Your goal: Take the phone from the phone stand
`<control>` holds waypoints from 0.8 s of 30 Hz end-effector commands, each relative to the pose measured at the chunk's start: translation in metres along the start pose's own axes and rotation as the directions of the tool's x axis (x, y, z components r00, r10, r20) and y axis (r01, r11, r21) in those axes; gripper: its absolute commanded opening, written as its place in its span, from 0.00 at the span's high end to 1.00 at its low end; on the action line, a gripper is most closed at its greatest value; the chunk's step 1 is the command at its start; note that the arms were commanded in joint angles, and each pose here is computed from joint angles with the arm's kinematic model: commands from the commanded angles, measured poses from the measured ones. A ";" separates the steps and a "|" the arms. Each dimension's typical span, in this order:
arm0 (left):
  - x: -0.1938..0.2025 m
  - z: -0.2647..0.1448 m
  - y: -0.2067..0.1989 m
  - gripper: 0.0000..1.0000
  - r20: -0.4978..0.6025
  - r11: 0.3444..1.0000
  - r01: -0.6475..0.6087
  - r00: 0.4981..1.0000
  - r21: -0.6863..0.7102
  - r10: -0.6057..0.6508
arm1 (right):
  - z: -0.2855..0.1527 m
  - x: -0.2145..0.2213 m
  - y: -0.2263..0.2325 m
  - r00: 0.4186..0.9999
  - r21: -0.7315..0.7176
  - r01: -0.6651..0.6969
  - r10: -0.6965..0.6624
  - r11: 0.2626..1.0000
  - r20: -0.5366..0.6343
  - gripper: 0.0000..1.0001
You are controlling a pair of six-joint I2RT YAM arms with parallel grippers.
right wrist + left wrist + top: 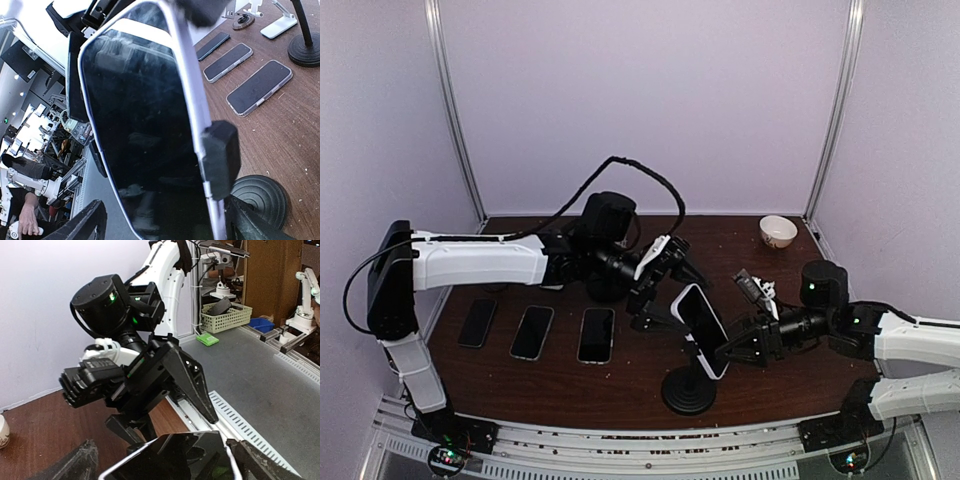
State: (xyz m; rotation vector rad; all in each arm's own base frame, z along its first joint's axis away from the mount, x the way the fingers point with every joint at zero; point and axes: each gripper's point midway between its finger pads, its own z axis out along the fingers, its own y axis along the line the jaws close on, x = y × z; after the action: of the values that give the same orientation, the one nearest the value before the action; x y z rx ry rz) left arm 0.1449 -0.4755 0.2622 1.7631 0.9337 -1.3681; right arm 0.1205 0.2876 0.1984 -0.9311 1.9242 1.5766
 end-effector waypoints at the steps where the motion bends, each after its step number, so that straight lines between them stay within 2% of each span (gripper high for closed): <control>1: -0.035 -0.020 0.016 0.02 0.015 0.982 -0.098 0.995 -0.163 0.102 | -0.001 -0.008 0.002 0.999 0.023 0.037 -0.037 0.999 0.016 0.17; 9: -0.051 -0.047 0.015 0.02 0.002 0.946 -0.007 1.000 -0.324 0.009 | -0.003 -0.008 -0.001 0.999 0.052 0.043 -0.044 0.998 0.029 0.17; 11: -0.054 -0.060 0.017 0.02 0.017 0.909 0.036 0.999 -0.414 -0.032 | -0.004 -0.008 -0.002 0.999 0.057 0.042 -0.044 0.997 0.031 0.17; 14: -0.053 -0.105 0.044 0.02 0.098 0.699 0.194 0.980 -0.689 -0.176 | -0.006 -0.009 -0.002 0.998 0.071 0.048 -0.051 0.996 0.038 0.17; 15: -0.049 -0.122 0.050 0.02 0.114 0.612 0.225 0.970 -0.758 -0.216 | -0.008 -0.010 -0.002 0.998 0.079 0.050 -0.054 0.996 0.043 0.16; 17: -0.042 -0.156 0.054 0.02 0.217 0.412 0.337 0.925 -0.846 -0.312 | -0.010 -0.013 -0.004 0.996 0.098 0.052 -0.058 0.994 0.061 0.16; 18: -0.041 -0.167 0.051 0.02 0.246 0.357 0.363 0.910 -0.860 -0.334 | -0.011 -0.015 -0.004 0.996 0.102 0.054 -0.061 0.993 0.069 0.16; 20: -0.040 -0.178 0.041 0.02 0.283 0.306 0.404 0.885 -0.862 -0.370 | -0.014 -0.020 -0.003 0.994 0.109 0.058 -0.068 0.992 0.087 0.15; 24: -0.023 -0.181 0.023 0.02 0.404 0.195 0.540 0.783 -0.819 -0.473 | -0.022 -0.034 0.001 0.987 0.126 0.067 -0.085 0.990 0.139 0.14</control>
State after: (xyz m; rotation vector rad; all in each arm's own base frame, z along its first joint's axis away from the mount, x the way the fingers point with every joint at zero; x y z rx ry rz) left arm 0.2365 -0.3581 0.3488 0.7636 1.6805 -0.8619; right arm 0.1326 0.2765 0.2069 -0.8565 1.9024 1.4635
